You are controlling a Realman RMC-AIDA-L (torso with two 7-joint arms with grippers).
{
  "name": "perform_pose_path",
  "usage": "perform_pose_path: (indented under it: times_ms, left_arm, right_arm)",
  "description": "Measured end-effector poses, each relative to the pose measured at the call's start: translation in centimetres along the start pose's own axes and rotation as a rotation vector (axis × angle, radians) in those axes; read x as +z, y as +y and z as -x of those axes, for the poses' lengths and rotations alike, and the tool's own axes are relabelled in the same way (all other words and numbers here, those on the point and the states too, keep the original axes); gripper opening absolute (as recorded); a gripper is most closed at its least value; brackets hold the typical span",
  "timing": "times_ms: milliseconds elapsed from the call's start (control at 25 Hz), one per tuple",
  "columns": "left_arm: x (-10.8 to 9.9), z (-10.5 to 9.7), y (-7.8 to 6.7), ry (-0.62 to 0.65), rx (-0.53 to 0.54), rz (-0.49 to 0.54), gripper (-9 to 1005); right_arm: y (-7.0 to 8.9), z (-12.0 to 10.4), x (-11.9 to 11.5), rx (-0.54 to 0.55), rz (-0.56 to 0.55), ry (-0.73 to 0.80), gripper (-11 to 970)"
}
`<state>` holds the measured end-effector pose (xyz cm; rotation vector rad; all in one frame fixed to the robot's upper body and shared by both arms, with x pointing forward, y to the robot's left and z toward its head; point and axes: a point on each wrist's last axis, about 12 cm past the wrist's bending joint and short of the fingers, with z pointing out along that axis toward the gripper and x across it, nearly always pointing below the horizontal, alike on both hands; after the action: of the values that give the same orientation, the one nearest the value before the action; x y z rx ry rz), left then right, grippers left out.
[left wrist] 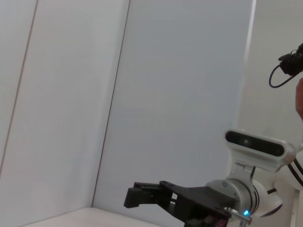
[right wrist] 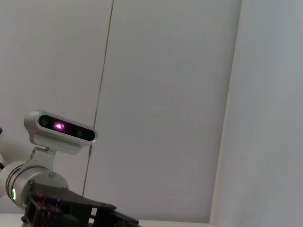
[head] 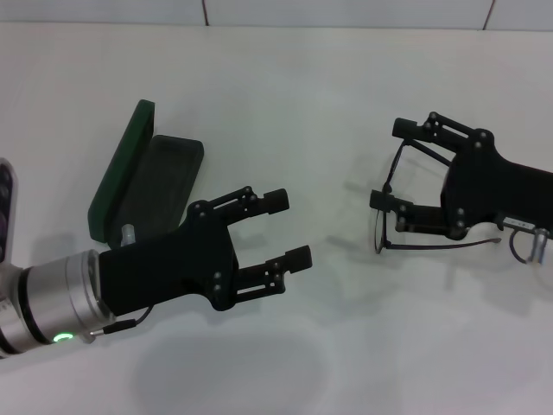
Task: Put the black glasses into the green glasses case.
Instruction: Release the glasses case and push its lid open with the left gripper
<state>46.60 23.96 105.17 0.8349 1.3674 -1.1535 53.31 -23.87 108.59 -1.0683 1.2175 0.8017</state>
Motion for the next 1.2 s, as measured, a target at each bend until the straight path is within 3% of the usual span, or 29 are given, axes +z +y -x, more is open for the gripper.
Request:
perform_pose_path:
  times_ms: [440, 680, 760, 920, 1080, 1200]
  left_arm:
    - [0.3, 0.2, 0.0, -0.025, -0.009, 0.0, 728]
    - [0.1, 0.7, 0.7, -0.078, -0.051, 0.058, 711]
    - [0.0, 1.1, 1.3, -0.075, -0.083, 0.084, 705]
    - [-0.7, 3.6, 4.3, 0.002, -0.124, 0.151, 694]
    - [-1.8, 7.7, 8.3, 0.186, -0.168, 0.304, 683]
    - [-2.5, 9.9, 9.9, 0.287, -0.161, 0.388, 674]
  right_arm:
    - [0.3, -0.2, -1.4, 0.003, -0.028, 0.005, 862]
    - [-0.2, 0.1, -1.1, -0.014, -0.025, 0.007, 862]
    - [-0.5, 0.1, -0.8, -0.022, -0.025, 0.013, 862]
    - [-0.9, 0.3, -0.4, -0.034, -0.022, 0.017, 863]
    - [-1.1, 0.5, 0.0, -0.043, -0.011, 0.015, 863]
    - [-1.2, 0.5, 0.1, -0.046, -0.01, 0.014, 863]
